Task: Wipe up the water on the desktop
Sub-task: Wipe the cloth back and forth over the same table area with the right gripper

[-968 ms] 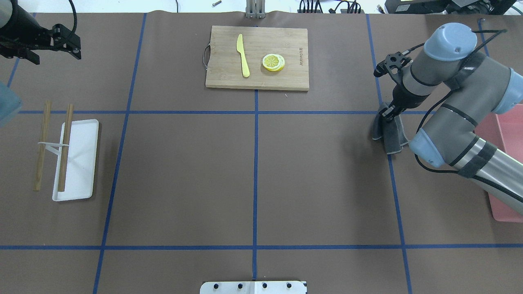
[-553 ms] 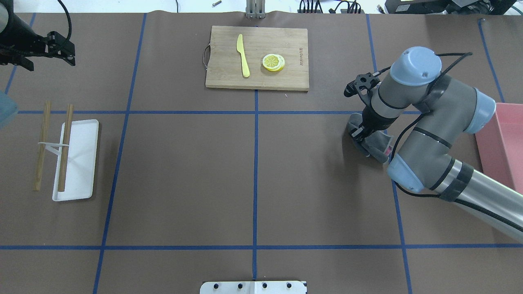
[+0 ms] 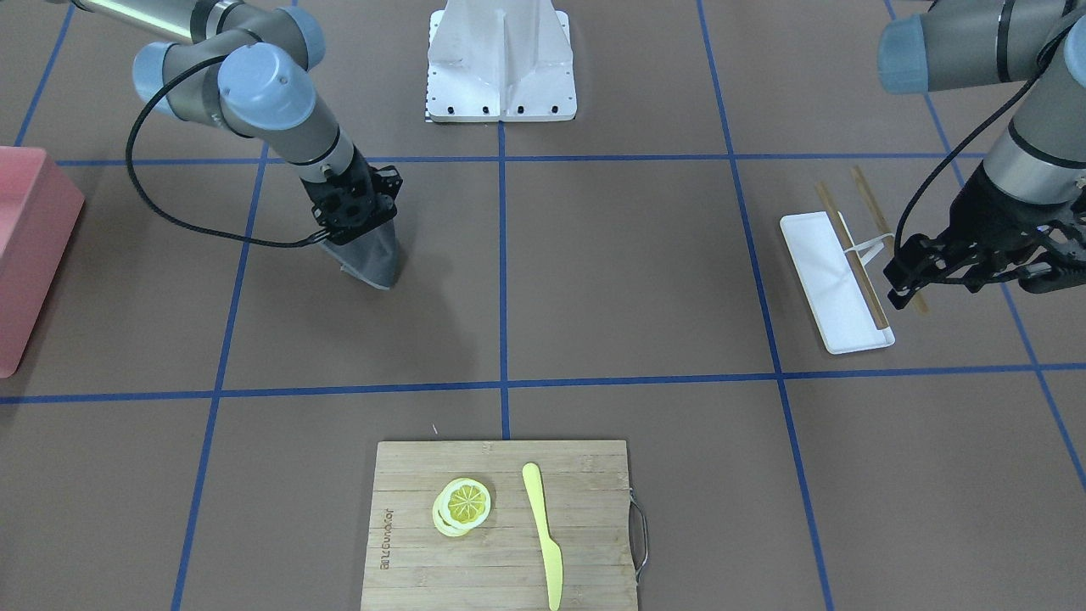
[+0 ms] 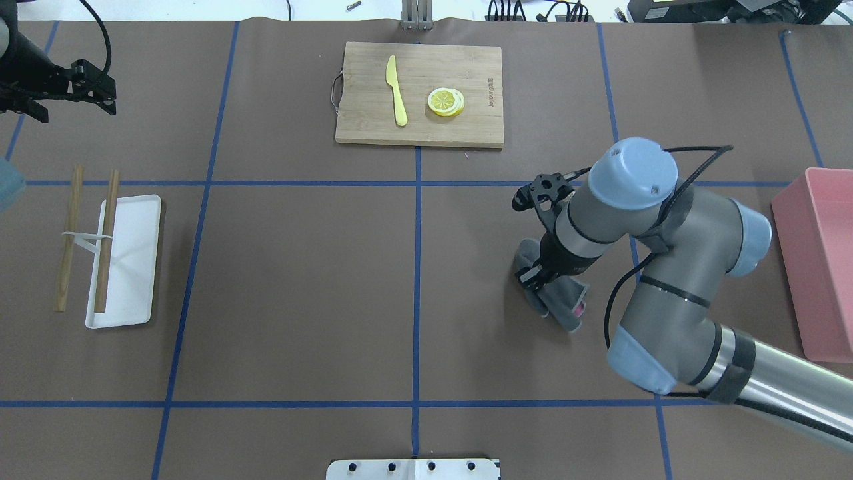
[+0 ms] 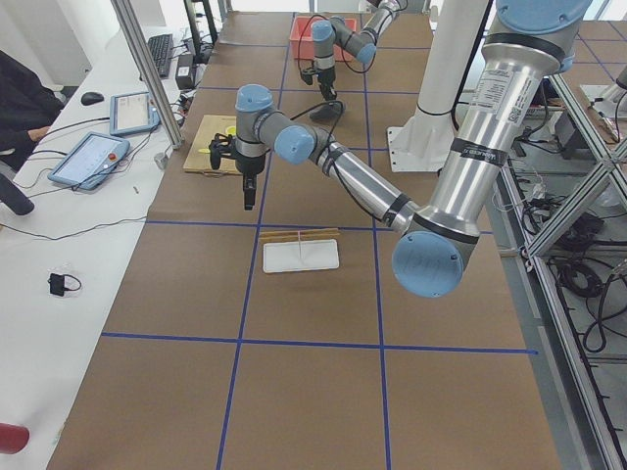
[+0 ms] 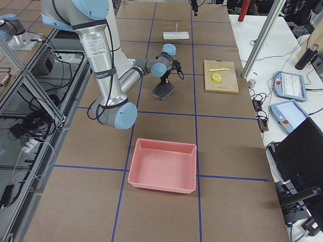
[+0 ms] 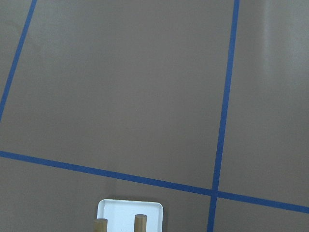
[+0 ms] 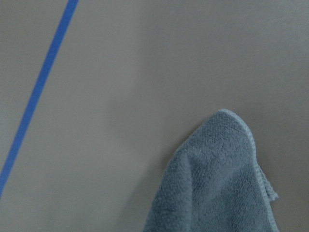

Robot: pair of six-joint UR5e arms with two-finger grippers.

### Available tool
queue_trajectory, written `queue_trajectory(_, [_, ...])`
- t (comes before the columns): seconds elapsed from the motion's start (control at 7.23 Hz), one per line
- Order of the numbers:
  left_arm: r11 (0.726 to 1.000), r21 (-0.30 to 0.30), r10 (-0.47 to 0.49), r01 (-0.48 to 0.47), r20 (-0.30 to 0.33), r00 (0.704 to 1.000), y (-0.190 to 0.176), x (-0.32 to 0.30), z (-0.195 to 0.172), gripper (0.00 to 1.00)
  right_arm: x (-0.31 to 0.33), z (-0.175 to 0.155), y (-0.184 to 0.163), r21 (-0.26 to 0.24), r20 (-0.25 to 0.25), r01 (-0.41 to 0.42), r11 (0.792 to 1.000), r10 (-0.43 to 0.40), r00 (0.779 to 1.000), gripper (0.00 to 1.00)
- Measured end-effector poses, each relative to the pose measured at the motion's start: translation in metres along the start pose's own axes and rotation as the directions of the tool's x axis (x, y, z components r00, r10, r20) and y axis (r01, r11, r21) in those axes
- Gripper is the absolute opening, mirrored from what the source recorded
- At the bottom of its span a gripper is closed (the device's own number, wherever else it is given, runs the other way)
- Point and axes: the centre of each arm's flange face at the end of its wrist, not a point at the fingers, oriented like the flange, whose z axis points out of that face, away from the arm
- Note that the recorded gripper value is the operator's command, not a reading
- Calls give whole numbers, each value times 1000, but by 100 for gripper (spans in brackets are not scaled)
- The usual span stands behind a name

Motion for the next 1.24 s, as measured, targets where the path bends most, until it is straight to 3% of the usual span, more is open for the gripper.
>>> queue_trajectory(0.14, [1000,3,1,-1,-3,1000,0,2,-2,98,-18,3,18,-8,13,-18,1000,18,1000,0])
queue_trajectory(0.41, [1000,10,0,0,-11,1000,-1,6,-7,98,-1,11,31,-20,-19,-54,998,54,998,0])
queue_trajectory(0.83, [1000,17,1,0,-27,1000,-1,16,-14,98,102,-5,19,-9,-117,-44,999,43,992,0])
queue_trajectory(1.24, [1000,19,1,-1,-32,999,-2,19,-17,98,193,-23,5,-24,-164,-28,999,24,986,0])
